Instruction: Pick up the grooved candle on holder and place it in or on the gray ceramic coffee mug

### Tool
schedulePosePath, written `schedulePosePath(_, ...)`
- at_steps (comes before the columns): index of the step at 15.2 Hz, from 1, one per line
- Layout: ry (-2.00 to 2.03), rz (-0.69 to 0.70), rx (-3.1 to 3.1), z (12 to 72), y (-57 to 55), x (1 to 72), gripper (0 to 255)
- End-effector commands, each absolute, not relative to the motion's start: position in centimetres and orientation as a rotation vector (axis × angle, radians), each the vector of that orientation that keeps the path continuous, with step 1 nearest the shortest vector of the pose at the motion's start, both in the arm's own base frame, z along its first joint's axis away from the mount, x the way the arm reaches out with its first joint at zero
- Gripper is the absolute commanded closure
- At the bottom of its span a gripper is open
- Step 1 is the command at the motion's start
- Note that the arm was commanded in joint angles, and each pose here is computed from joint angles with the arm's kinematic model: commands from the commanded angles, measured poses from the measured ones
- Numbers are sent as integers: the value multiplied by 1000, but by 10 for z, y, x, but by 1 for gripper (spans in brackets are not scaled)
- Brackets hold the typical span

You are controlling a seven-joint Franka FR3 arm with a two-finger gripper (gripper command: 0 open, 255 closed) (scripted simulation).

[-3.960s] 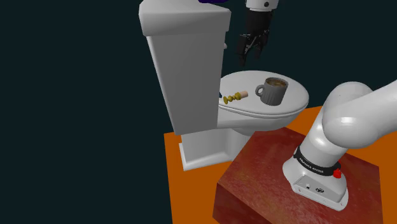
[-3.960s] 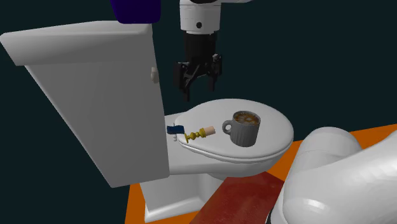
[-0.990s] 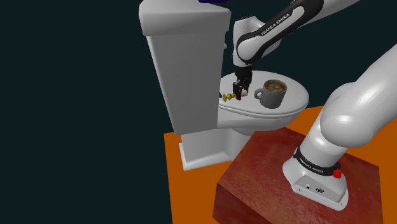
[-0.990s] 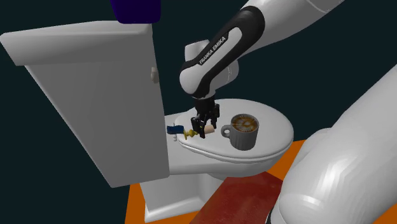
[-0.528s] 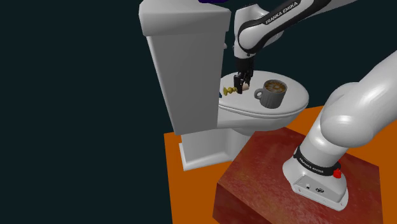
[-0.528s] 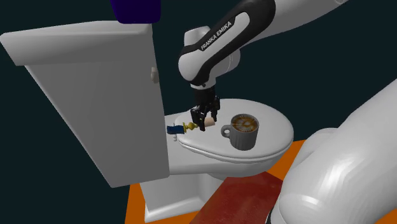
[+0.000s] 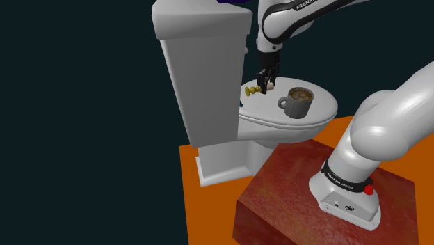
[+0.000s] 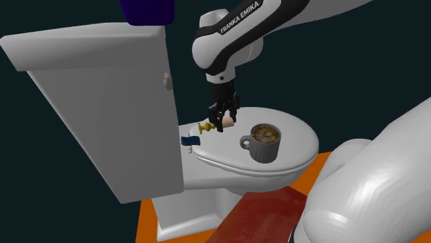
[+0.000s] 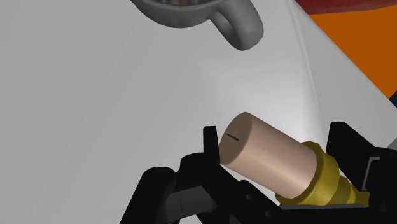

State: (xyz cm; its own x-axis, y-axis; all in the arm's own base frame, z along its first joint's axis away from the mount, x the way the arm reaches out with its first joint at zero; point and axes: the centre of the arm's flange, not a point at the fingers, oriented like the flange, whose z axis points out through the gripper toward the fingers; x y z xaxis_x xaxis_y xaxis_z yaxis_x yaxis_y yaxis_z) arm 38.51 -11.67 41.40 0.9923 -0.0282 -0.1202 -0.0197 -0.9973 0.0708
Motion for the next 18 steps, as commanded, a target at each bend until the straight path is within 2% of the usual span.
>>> schedulePosePath(1,-37,-187,3066,423,-117,385,255)
schedulePosePath(18,-37,-187,3066,513,-117,385,255)
